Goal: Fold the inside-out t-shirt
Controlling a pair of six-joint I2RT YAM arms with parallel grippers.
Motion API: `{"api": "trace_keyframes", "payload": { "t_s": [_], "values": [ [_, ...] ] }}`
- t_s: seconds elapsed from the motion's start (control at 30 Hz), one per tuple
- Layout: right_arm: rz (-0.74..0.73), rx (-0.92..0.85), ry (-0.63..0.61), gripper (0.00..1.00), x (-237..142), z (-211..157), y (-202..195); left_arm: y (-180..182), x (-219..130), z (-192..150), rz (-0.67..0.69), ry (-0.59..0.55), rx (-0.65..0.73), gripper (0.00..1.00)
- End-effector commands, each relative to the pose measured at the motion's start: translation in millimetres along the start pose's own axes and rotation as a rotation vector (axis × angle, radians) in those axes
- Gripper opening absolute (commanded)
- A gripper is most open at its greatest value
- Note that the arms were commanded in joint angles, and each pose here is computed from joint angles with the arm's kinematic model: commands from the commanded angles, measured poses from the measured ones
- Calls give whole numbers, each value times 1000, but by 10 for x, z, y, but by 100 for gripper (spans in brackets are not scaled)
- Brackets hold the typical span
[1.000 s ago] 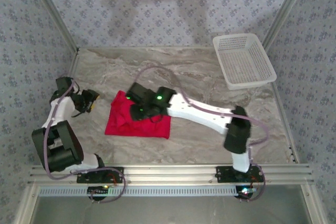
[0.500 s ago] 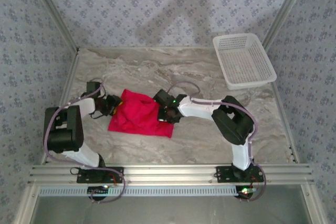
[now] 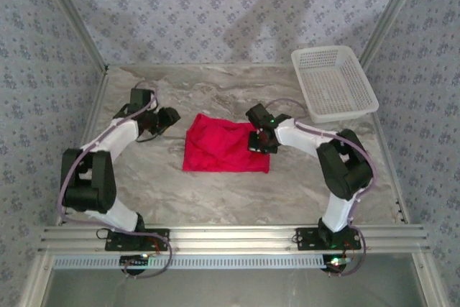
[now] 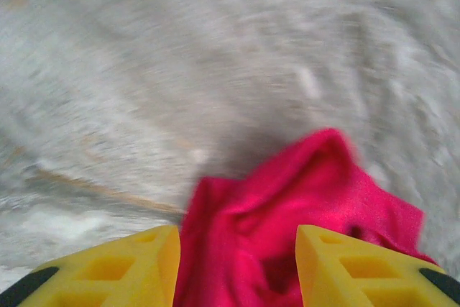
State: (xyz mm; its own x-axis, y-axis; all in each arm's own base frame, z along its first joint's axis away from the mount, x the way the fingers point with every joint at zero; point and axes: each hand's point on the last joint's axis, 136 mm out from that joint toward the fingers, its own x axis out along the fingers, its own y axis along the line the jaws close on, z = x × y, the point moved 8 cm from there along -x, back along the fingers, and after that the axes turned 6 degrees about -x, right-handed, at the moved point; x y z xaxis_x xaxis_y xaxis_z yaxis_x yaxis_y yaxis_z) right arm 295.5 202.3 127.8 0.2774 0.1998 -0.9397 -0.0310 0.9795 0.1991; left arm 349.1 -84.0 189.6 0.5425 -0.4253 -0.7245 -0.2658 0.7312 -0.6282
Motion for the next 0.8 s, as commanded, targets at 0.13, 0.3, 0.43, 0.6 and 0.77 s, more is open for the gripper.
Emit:
{"api": "trace_keyframes", "payload": {
  "t_s": [0.13,0.3,0.43,0.6,0.77],
  "values": [
    [56,114,-37,12,-524,-41,-295,-926,188,-742,-57,283,488,48],
    [30,174,-49,16,-622,-91,-478,-1127,547,-1047,118,332,642,49],
    [46,180,-72,24,-664,-114,-495,-1135,718,-1179,226,341,717,52],
    [95,177,-72,33,-571,-139,-388,-1046,934,-1274,344,351,765,49],
    [144,177,-35,33,-218,-62,-124,-1027,825,-1222,396,305,755,8]
  ]
}}
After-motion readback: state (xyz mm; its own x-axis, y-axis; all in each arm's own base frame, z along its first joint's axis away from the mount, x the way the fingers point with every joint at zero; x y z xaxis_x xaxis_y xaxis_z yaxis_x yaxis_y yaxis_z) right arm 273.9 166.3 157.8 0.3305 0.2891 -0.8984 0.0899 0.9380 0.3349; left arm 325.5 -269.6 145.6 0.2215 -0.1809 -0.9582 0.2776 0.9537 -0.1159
